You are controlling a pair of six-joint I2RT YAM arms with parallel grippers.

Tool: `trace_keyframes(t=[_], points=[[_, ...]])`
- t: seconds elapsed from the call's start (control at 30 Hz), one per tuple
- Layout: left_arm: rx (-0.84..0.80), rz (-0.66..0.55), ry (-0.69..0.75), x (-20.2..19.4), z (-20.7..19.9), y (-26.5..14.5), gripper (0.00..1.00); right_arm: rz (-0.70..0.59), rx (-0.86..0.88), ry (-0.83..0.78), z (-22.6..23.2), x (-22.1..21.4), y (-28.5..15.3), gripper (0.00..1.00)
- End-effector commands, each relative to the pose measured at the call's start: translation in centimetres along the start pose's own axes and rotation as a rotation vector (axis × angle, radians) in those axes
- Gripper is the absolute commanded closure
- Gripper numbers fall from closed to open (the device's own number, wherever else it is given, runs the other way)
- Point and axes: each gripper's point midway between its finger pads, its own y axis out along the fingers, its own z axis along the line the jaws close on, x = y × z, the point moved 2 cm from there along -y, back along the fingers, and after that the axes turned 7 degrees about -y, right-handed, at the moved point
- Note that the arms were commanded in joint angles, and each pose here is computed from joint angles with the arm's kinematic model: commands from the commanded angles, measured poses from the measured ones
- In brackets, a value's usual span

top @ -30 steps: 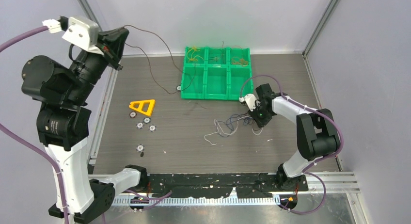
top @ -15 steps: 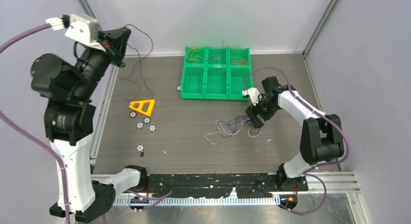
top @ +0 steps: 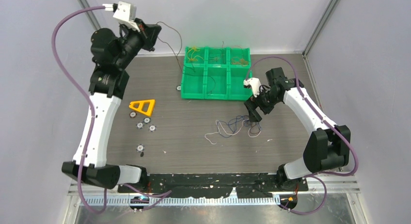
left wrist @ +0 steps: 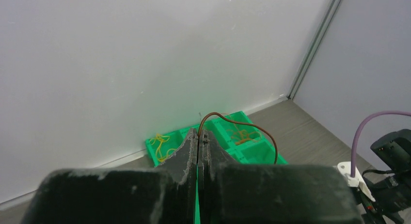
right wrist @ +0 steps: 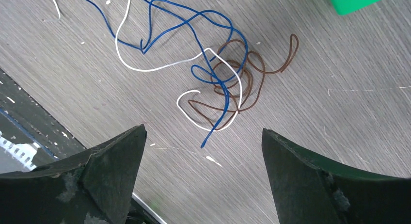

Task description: Untangle the cables

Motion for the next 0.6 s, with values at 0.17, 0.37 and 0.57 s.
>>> trace_keyframes(t=[0.17,0.37,0.57], points=[[-0.072,-0.105,-0.065,1.0,0.2,6.1,1.0,-0.073,0.002,0.022,-0.3,2.1,-1.6,0.05],[-0.038,-0.062,0.021,-3.0,2.5,8.2,1.0,-0.064,0.022,0.032,-0.4,1.9,-1.1,0.05],[-0.045,-0.069,0.035,-2.5,2.4,8.5,1.0,-0.057,0.033,0.04,-0.5,1.3,-0.7,0.05]])
